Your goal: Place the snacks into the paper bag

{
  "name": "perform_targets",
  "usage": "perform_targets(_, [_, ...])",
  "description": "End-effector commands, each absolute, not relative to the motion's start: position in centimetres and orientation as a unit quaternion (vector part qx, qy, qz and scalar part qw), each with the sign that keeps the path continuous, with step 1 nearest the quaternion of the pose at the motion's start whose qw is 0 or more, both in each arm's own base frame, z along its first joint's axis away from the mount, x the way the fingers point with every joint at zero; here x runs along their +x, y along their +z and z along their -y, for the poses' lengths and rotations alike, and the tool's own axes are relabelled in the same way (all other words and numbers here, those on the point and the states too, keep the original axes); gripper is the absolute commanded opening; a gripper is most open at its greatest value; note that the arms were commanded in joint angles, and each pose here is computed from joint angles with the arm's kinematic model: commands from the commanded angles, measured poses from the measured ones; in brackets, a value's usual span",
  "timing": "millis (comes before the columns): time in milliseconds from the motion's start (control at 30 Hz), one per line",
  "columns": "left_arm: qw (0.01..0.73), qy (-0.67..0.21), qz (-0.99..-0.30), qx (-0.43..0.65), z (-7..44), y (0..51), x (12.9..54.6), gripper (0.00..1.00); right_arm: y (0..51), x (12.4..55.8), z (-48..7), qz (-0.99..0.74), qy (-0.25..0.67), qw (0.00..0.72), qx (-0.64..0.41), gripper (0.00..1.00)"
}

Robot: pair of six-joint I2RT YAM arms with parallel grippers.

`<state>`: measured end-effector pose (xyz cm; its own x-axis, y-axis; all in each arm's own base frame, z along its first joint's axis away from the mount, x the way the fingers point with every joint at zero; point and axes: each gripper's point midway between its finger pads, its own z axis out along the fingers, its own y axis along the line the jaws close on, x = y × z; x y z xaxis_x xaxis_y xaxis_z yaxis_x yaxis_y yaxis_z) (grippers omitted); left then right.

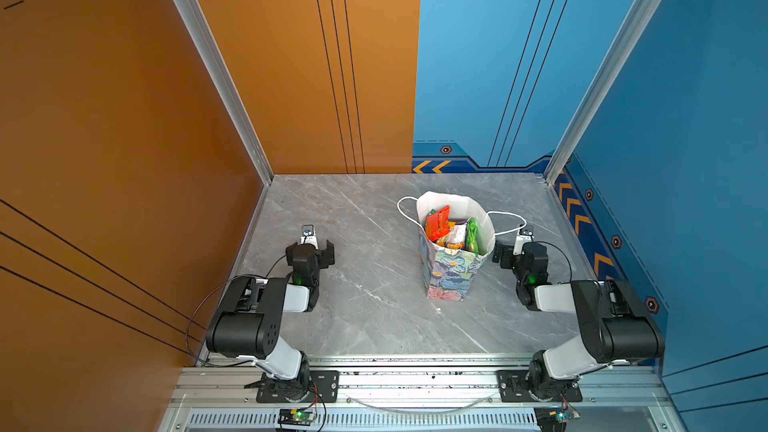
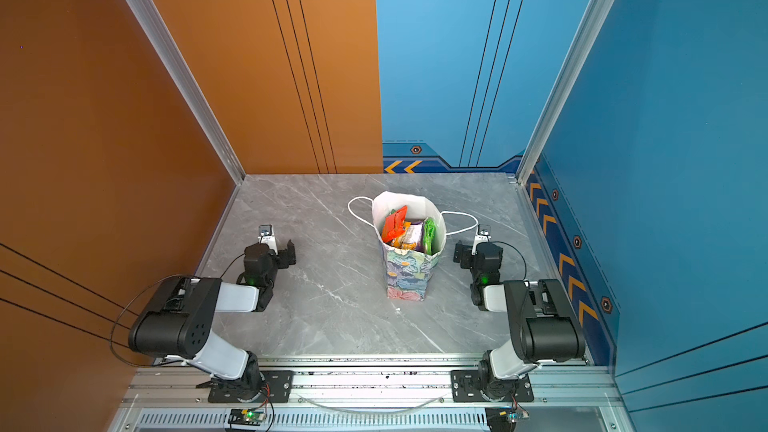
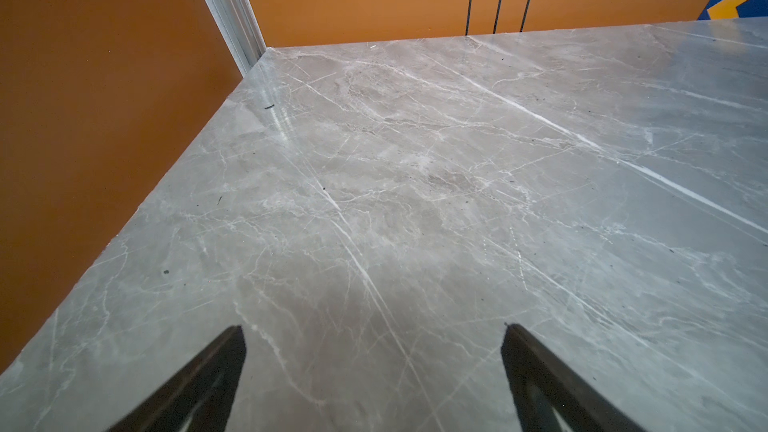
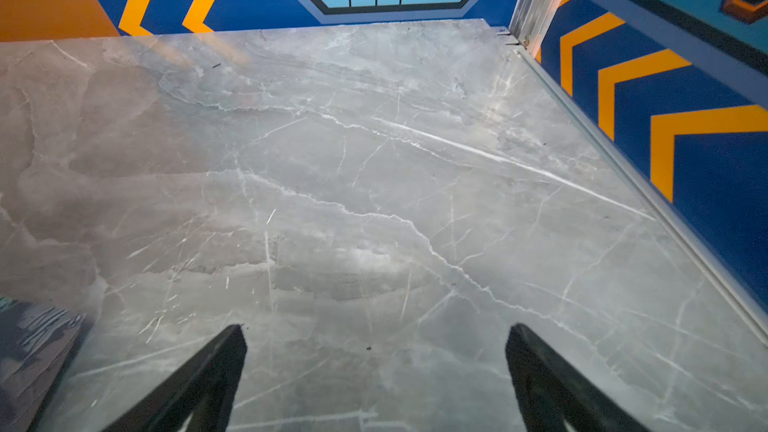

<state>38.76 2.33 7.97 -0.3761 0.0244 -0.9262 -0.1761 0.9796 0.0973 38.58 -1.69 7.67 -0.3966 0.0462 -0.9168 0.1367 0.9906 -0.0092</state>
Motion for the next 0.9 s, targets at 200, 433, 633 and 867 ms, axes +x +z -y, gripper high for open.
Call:
perform_targets(200, [0.572,0.078,-0.815,-0.046,-2.02,9.02,39.32,0.98,9.2,39.17,2.11,-0.818,-0.058,0.568,0.068,1.0])
perform_targets(433, [0.572,0.077,-0.815,-0.046,-2.01,9.0,39.32,0.98,9.19,39.16,2.08,-0.818,-0.059,0.568,0.067,1.0])
perform_targets(633, [0.572,0.077,-0.815,-0.046,-1.99,9.05,39.33,0.98,9.17,39.23,2.09,-0.819,-0.06,0.567,0.067,1.0])
perform_targets(867, [0.572,0.077,-0.815,-0.046,-1.96,9.06,39.34,0.98,9.17,39.19,2.11,-0.819,-0.059,0.567,0.068,1.0])
